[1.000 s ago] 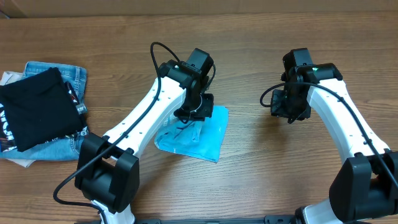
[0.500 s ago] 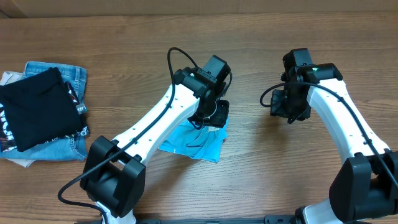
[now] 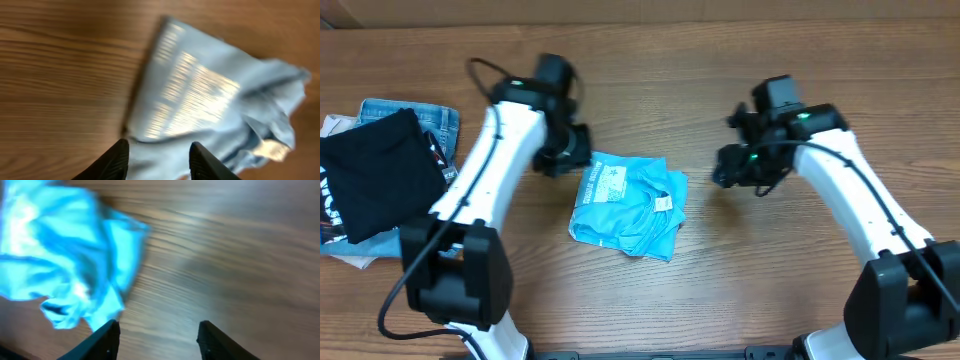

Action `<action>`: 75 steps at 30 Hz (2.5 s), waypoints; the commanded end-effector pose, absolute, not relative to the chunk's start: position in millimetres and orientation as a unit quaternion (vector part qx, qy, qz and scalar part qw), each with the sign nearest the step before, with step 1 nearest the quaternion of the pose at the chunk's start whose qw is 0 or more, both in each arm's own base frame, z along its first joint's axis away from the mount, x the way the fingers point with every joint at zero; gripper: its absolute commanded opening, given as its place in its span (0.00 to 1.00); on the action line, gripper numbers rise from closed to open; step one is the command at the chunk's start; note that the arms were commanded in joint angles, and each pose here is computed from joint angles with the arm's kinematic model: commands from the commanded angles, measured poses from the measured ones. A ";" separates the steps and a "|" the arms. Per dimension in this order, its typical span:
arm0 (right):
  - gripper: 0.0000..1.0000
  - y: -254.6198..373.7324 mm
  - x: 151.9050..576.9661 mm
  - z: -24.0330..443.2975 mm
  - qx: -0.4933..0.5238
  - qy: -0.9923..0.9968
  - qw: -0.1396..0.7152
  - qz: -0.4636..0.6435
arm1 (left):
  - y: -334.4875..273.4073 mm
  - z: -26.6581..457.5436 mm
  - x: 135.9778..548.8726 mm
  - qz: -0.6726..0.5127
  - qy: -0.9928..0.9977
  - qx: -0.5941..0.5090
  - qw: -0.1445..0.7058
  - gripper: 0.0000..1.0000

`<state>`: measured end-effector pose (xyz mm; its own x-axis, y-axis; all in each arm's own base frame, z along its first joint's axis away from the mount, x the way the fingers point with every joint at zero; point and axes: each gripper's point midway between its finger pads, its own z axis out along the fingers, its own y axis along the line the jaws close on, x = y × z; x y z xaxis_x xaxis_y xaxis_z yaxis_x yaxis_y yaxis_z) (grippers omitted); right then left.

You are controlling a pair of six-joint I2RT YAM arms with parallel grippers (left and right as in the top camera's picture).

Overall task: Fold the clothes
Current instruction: 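Press and tidy the folded shirt with both grippers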

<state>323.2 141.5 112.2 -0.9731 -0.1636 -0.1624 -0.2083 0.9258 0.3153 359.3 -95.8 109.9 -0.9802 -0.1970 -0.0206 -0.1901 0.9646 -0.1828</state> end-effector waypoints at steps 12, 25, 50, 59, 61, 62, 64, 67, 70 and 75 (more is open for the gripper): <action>0.62 233.2 324.6 64.6 -0.254 0.957 0.105 0.097 | -75.2 72.5 335.6 -0.070 0.991 -0.112 -0.028 0.51; 0.66 255.3 345.8 70.0 -0.268 0.944 0.169 0.092 | -89.4 19.5 280.1 -0.103 0.982 -0.113 -0.107 0.50; 0.18 181.6 382.7 40.6 -0.088 0.981 0.170 -0.020 | -78.8 7.9 254.0 -0.065 0.982 -0.110 -0.140 0.51; 0.40 140.3 389.2 37.7 -0.041 0.988 0.147 -0.028 | -78.4 7.6 254.5 -0.064 0.982 -0.110 -0.139 0.51; 0.40 141.5 383.3 38.8 -0.041 0.990 0.134 -0.015 | -78.5 7.6 254.6 -0.064 0.982 -0.110 -0.139 0.51; 0.40 142.4 379.1 41.7 -0.042 0.991 0.128 -0.010 | -78.5 7.6 254.7 -0.064 0.982 -0.110 -0.139 0.51; 0.40 145.3 374.6 48.7 -0.044 0.991 0.125 0.002 | -78.7 7.7 254.6 -0.064 0.982 -0.110 -0.139 0.51; 0.40 163.0 364.6 70.6 -0.053 0.989 0.125 0.058 | -78.6 7.6 254.4 -0.064 0.982 -0.110 -0.139 0.51; 0.41 180.7 352.9 102.2 -0.066 0.982 0.135 0.116 | -78.6 7.7 254.6 -0.064 0.982 -0.110 -0.139 0.52; 0.41 200.2 321.7 125.8 -0.120 0.974 0.120 0.152 | -78.5 7.6 254.7 -0.064 0.982 -0.110 -0.139 0.52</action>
<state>337.5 177.9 108.8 -0.9567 -0.1267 -0.2619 -0.1806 0.9645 0.1929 260.3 -81.0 12.1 -0.9369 -0.2168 0.2742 -0.2565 0.9593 -0.1181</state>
